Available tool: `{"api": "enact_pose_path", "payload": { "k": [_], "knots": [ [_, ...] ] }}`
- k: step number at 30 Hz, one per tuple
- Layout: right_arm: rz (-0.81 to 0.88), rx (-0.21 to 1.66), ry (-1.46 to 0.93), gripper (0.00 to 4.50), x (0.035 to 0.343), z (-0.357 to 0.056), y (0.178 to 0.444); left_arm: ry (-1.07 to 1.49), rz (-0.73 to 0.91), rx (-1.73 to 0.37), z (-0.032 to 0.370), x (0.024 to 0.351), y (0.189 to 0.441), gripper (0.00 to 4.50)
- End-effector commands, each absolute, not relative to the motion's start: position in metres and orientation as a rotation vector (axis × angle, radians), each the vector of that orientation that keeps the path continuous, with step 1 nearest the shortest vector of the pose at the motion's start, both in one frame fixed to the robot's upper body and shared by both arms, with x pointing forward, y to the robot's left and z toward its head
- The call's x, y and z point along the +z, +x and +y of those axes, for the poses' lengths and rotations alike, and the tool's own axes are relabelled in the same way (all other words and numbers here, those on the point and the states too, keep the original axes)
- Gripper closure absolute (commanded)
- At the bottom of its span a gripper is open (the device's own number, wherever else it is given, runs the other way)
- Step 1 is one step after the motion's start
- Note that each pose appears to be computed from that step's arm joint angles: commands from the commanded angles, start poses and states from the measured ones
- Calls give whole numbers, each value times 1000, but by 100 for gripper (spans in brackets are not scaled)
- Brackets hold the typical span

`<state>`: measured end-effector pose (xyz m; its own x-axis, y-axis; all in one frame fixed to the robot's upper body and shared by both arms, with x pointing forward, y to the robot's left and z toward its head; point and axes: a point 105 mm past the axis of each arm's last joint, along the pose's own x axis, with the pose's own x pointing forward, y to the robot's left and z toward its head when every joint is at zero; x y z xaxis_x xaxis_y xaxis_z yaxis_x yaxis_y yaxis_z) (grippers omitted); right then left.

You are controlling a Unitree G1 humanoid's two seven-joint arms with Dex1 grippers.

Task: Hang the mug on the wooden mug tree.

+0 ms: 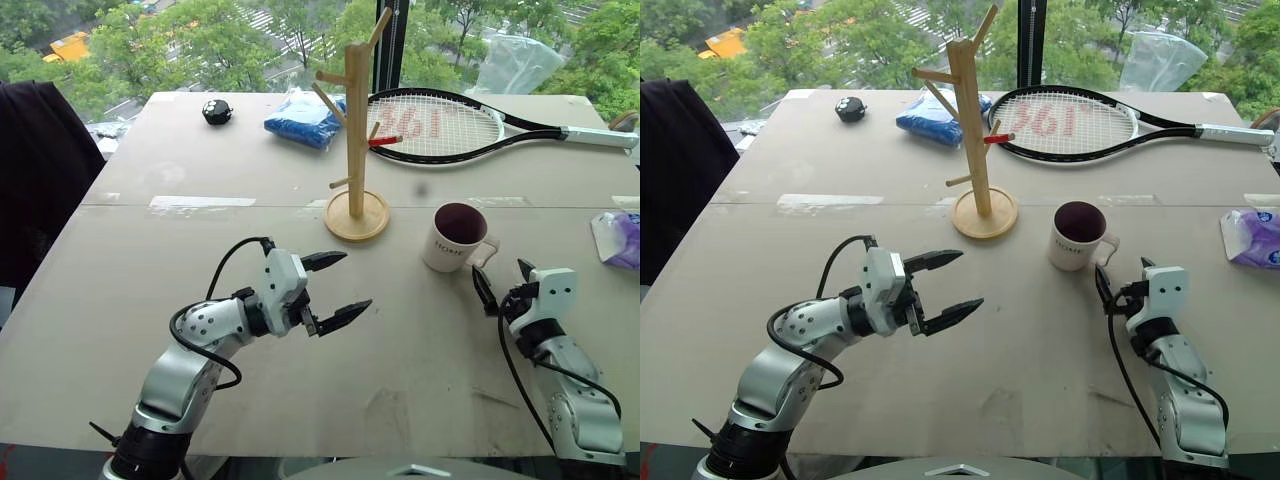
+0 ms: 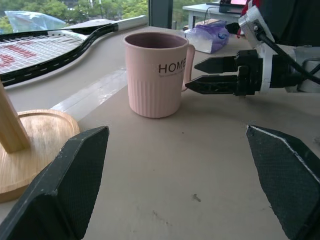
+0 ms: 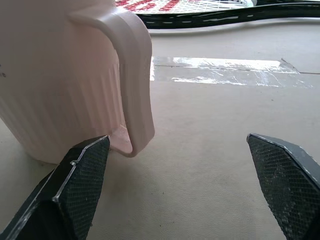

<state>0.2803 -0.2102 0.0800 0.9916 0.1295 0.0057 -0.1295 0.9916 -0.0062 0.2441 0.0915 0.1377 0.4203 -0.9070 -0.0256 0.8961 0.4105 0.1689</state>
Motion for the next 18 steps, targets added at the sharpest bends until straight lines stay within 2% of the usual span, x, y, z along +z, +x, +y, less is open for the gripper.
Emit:
{"api": "enact_pose_path", "payload": {
  "k": [1,9,10,13,16,18],
  "knots": [
    [-62,114,-11,7,91,-213,287,192,-109,-1157,89,148,240,0],
    [-68,125,-15,7,90,-217,302,199,-111,-1138,91,147,243,0],
    [-68,127,-16,30,89,-216,303,198,-112,-1136,91,147,243,0],
    [-69,135,-13,136,87,-213,305,191,-127,-1160,90,150,239,0],
    [-73,141,-3,291,87,-210,306,175,-141,-1205,88,154,233,0],
    [-75,144,1,411,87,-209,307,164,-143,-1240,86,156,228,0]
  ]
}}
